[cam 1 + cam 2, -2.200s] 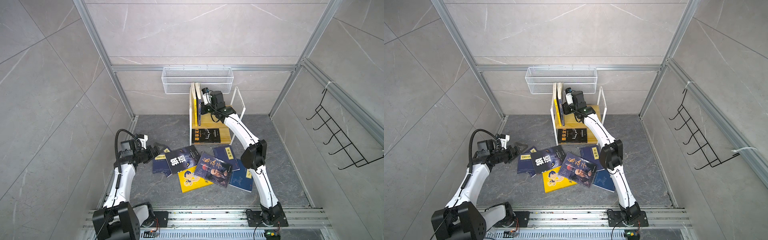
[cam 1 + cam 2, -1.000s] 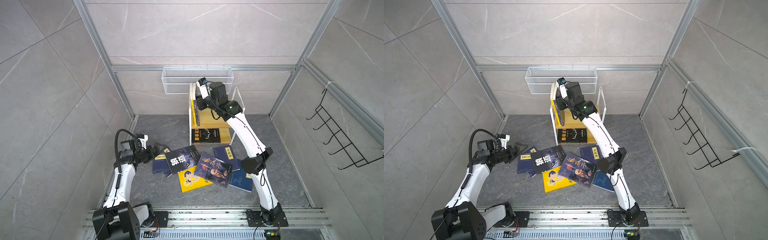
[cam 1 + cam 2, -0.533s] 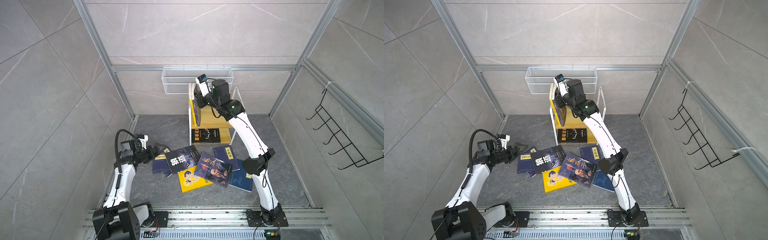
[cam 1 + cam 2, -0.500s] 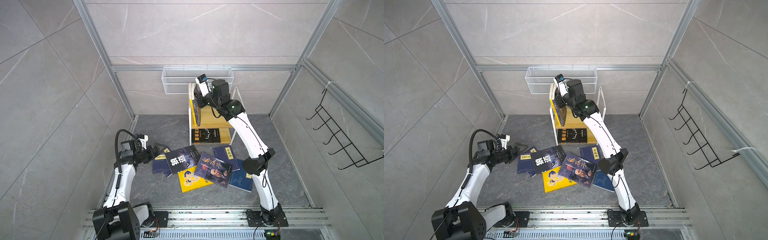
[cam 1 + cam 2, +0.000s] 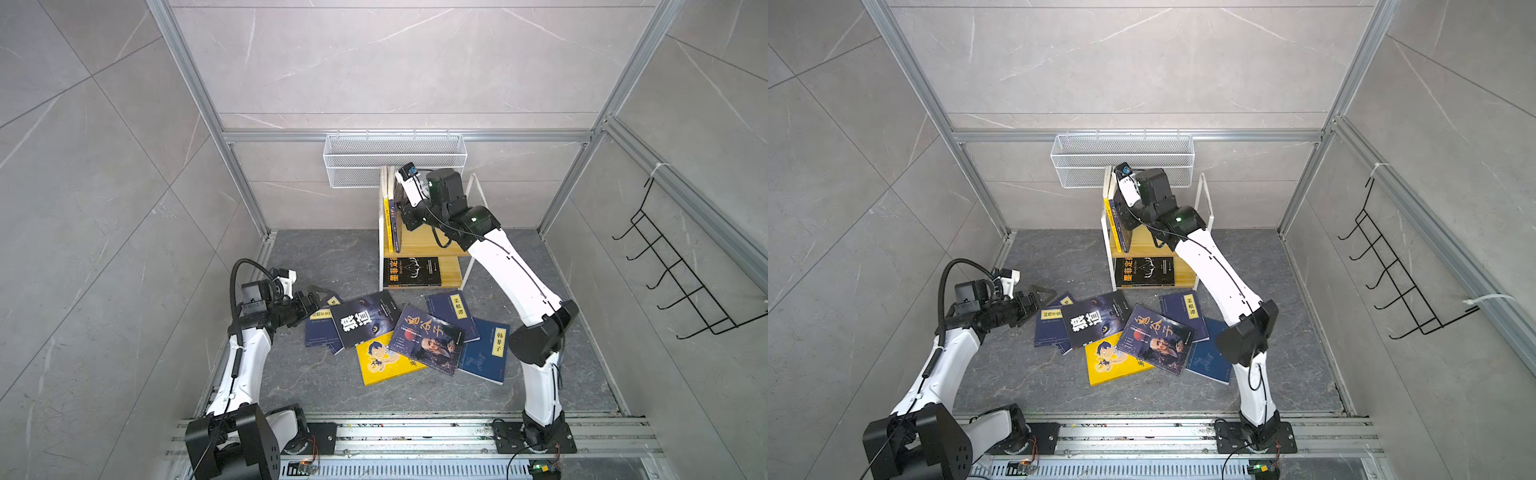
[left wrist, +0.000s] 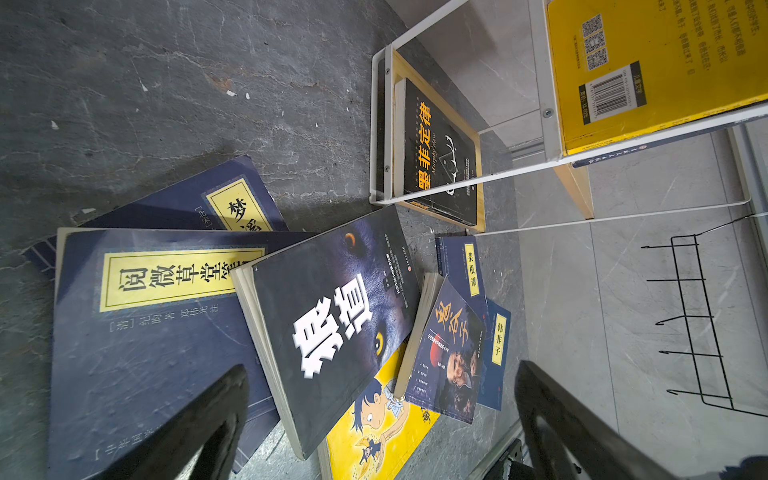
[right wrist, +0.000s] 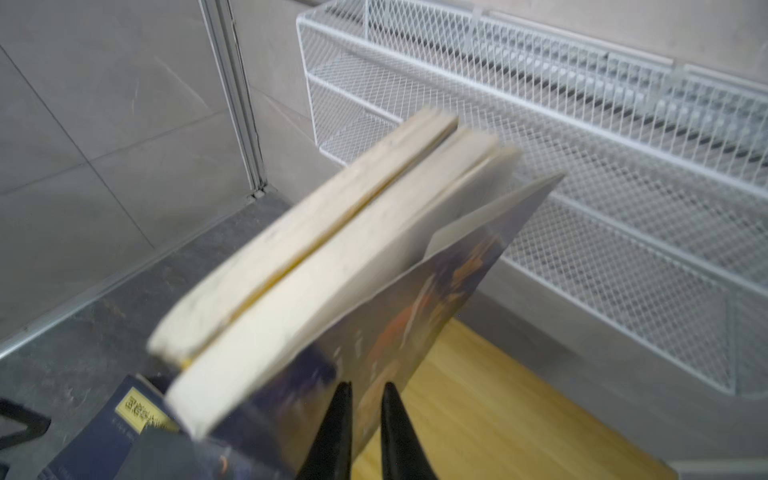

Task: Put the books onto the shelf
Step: 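Withdraw the right gripper from the shelf and lower it toward the pile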

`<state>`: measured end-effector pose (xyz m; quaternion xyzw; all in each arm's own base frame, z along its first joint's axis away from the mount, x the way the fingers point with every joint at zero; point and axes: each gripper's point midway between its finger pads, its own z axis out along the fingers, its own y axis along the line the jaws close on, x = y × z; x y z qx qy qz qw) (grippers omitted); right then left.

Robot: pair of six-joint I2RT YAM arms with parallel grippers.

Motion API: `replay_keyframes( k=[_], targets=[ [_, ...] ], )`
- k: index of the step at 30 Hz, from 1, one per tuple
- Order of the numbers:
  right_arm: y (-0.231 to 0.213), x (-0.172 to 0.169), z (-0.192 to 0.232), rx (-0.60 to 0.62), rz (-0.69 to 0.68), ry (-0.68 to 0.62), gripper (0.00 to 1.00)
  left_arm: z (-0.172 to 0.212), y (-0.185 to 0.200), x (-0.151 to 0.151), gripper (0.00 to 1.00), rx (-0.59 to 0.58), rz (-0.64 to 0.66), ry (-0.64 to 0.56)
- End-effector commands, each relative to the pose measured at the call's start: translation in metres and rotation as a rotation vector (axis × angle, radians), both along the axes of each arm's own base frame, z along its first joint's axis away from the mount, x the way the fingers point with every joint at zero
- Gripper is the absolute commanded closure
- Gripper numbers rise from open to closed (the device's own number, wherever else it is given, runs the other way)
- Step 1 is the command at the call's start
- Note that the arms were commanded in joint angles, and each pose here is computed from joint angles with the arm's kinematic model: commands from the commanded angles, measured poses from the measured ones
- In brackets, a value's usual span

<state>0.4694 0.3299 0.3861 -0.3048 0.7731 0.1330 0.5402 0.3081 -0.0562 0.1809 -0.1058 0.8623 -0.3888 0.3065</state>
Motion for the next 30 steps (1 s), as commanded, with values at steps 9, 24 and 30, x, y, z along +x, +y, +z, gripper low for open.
replay_keyframes(
  k=[9,24,30],
  targets=[
    [-0.050,-0.040,0.031,0.051,-0.083,-0.126,0.82,0.003,0.003,0.004,0.00,0.003,0.008,-0.017],
    [-0.050,-0.016,0.025,0.137,-0.134,-0.035,0.81,0.002,0.003,0.003,0.00,0.004,0.016,-0.006],
    [-0.064,-0.056,-0.007,0.216,-0.127,0.055,0.68,-0.017,0.006,0.001,0.00,0.002,0.050,0.057]
  ],
)
